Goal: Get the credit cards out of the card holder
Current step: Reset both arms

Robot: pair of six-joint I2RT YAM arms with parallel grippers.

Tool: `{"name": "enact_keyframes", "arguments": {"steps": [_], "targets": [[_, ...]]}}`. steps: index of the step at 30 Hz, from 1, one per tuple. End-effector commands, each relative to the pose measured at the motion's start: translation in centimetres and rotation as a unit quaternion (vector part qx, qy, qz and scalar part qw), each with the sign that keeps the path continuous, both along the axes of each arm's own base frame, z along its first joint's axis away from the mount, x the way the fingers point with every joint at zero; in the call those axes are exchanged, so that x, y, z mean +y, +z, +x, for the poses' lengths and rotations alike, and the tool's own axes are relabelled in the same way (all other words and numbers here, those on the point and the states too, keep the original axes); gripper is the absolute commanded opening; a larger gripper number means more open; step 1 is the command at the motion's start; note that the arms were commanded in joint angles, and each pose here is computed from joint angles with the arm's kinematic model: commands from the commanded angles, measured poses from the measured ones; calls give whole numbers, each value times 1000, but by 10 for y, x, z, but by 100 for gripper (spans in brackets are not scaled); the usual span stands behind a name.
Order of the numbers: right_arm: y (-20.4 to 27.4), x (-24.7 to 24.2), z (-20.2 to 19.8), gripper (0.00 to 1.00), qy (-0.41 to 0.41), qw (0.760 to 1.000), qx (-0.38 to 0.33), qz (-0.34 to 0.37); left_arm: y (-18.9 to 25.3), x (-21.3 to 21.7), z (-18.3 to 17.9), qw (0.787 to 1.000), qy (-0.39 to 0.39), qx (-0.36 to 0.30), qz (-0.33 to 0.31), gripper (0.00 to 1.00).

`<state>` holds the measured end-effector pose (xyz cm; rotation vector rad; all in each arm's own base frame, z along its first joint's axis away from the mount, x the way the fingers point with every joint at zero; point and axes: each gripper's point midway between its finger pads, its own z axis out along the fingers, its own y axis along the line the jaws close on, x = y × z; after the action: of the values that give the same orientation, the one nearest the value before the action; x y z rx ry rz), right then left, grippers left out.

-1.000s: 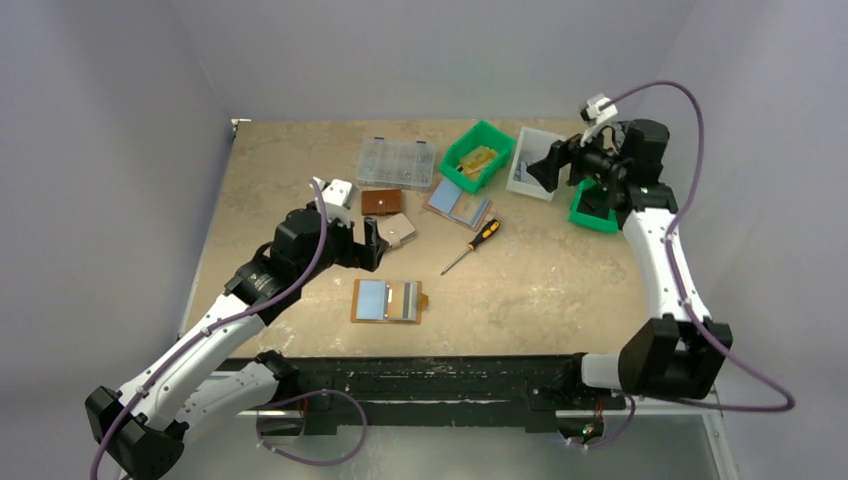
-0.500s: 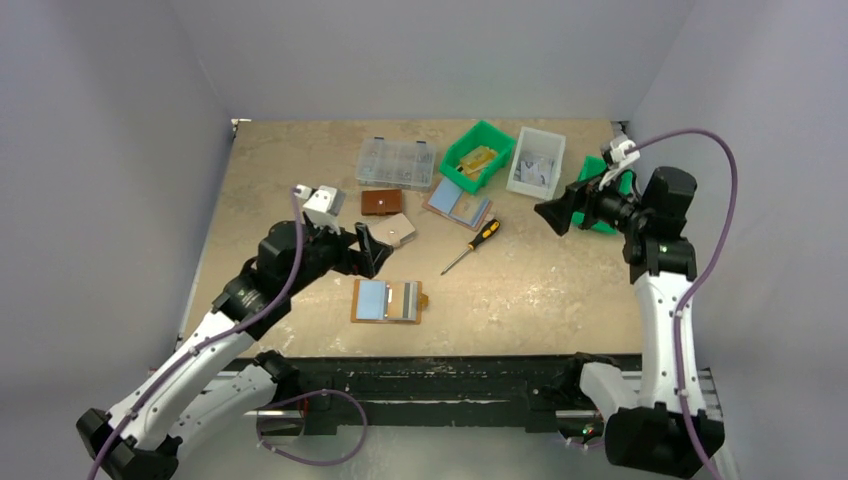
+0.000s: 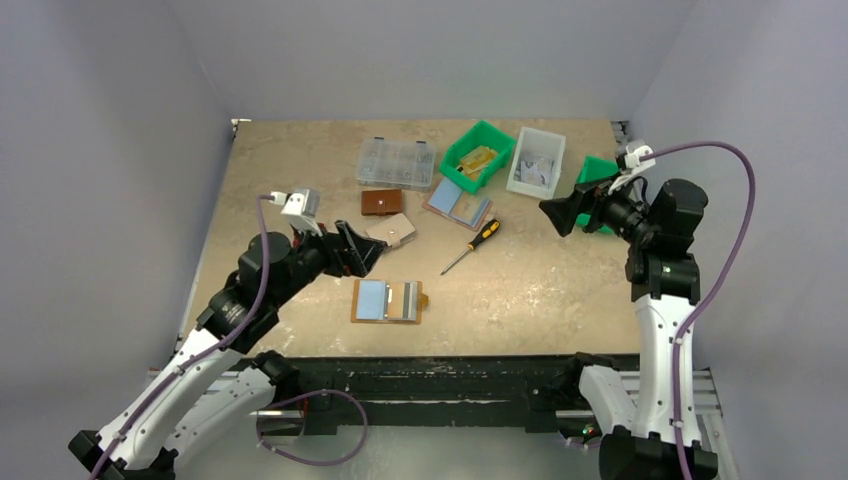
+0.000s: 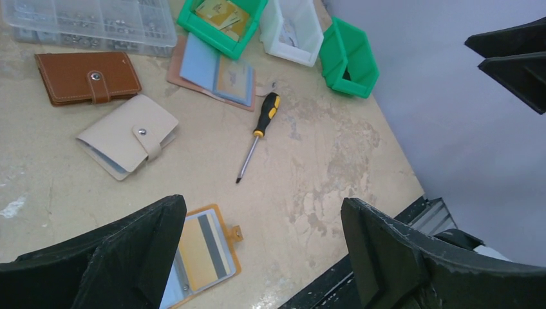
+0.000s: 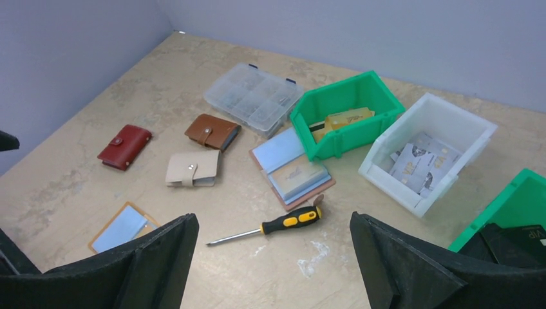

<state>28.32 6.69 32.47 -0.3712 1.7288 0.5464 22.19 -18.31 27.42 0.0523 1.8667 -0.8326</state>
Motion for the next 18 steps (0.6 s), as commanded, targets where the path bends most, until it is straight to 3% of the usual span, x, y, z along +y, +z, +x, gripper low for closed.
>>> {"name": "enact_keyframes", "arguments": {"steps": [1, 18], "targets": [[32, 1, -3, 99, -16, 998, -46, 28, 22, -2, -14, 998, -15, -14, -67, 100], [16, 13, -11, 99, 24, 998, -50, 38, 3, -13, -36, 990, -49, 41, -130, 100]]}}
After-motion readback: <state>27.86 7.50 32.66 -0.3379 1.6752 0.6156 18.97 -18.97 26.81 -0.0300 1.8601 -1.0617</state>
